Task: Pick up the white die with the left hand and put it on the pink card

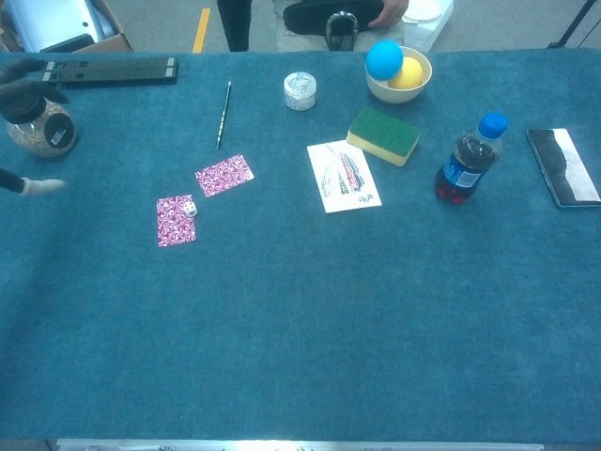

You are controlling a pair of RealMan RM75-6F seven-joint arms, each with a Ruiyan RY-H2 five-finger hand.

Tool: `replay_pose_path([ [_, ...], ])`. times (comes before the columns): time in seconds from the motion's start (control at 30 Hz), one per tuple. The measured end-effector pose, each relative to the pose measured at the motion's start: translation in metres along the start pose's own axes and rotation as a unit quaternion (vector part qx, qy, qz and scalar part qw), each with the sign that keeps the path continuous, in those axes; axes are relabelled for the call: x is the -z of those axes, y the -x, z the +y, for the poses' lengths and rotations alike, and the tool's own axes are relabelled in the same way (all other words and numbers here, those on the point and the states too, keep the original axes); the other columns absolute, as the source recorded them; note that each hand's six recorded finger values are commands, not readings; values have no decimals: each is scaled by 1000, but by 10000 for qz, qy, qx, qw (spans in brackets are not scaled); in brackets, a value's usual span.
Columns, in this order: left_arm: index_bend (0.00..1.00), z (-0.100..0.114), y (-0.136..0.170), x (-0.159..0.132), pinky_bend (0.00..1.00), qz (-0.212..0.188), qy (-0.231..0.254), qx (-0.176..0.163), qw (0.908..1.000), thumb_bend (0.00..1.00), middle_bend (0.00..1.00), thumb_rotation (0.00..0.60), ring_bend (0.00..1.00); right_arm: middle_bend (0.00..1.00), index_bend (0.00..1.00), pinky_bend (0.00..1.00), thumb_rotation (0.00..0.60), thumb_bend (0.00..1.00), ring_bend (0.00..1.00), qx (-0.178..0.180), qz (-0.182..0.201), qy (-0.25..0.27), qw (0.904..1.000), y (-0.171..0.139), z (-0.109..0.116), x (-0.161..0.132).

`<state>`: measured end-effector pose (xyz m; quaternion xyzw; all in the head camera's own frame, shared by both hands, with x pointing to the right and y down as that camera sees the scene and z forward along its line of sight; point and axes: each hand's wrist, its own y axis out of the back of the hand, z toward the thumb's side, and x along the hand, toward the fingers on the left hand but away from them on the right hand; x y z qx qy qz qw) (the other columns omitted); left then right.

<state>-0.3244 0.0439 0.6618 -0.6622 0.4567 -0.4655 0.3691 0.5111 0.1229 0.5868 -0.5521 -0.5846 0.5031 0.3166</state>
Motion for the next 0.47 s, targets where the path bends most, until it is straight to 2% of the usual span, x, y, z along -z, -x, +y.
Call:
replay_pose_path([
  [0.33,216,25,49,45,0,861,35,-472,9952,25,35,600,0,215,320,183,600,288,105,-62,69,20,10000,0,-4,-6],
  [0.47,216,30,64,53,0,1009,63,-582,9932,25,40,600,0,215,320,183,600,288,105,-73,96,34,9999,1,-5,-8],
])
